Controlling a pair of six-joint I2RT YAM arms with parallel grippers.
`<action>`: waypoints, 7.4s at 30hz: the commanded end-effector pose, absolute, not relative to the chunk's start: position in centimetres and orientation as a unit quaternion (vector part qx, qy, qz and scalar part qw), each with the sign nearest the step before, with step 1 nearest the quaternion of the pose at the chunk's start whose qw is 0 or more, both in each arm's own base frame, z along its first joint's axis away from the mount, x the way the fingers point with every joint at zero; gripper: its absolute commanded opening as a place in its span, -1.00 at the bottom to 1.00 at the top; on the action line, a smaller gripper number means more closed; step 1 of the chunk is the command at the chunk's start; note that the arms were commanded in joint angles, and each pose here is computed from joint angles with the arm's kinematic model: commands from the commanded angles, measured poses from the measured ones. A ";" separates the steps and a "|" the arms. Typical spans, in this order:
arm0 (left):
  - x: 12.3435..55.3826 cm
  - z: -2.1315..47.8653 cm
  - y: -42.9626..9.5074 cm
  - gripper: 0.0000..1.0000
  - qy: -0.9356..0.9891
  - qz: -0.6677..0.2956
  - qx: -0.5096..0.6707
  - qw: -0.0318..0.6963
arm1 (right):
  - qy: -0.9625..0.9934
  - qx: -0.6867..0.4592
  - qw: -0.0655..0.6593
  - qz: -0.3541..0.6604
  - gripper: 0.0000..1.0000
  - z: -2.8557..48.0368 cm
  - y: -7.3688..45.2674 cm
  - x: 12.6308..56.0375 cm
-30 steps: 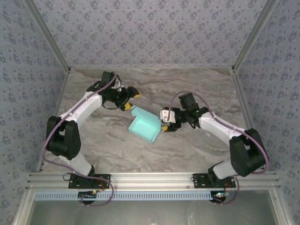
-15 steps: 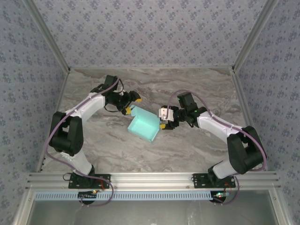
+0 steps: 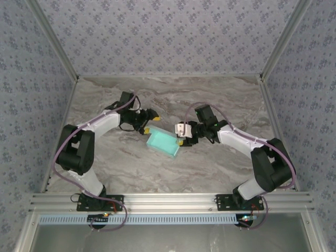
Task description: Fold the paper box
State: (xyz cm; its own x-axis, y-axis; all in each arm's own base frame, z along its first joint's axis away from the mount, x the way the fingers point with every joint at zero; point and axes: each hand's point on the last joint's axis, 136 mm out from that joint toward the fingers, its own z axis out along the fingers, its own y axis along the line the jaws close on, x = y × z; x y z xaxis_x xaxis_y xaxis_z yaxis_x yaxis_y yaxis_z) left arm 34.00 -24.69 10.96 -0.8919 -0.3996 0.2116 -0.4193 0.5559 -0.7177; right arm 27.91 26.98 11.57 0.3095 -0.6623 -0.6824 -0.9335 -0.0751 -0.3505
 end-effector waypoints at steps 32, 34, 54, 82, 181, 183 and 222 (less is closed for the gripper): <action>29.3 3.7 -21.5 -0.15 -0.932 0.304 0.195 -0.042 | 0.566 -0.736 0.360 0.091 0.41 15.4 21.2 25.5; 29.3 3.3 -21.2 -0.14 -0.936 0.290 0.192 -0.053 | 0.568 -0.709 0.407 0.094 0.38 17.2 21.8 25.8; 29.1 3.7 -21.1 -0.04 -0.944 0.269 0.156 -0.109 | 0.770 -0.486 0.406 0.081 0.41 11.4 24.9 30.3; 23.7 5.5 -20.3 0.26 -0.954 0.287 0.014 -0.089 | 0.662 -0.662 0.318 0.152 0.43 9.4 28.3 25.3; 27.6 -0.3 -18.2 -0.30 -0.898 0.397 0.185 -0.035 | 0.840 0.131 0.011 0.527 0.20 9.2 28.5 31.9; 28.5 1.2 -17.9 -0.14 -0.896 0.399 0.183 -0.072 | 0.838 0.135 0.006 0.529 0.12 9.3 28.4 32.0; 28.3 10.9 -29.5 0.63 -0.617 0.012 -0.598 -0.511 | 0.810 0.303 -0.143 0.481 -0.09 8.7 23.7 29.2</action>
State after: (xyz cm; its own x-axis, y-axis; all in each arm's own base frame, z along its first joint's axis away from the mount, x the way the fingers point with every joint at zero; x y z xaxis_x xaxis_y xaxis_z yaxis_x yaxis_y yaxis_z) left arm 27.47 -27.73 8.88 0.1817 0.7699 -0.6117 0.7581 0.2865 0.5858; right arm 30.06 24.06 9.21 -0.8052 0.3339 0.4900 0.5873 0.3350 0.7368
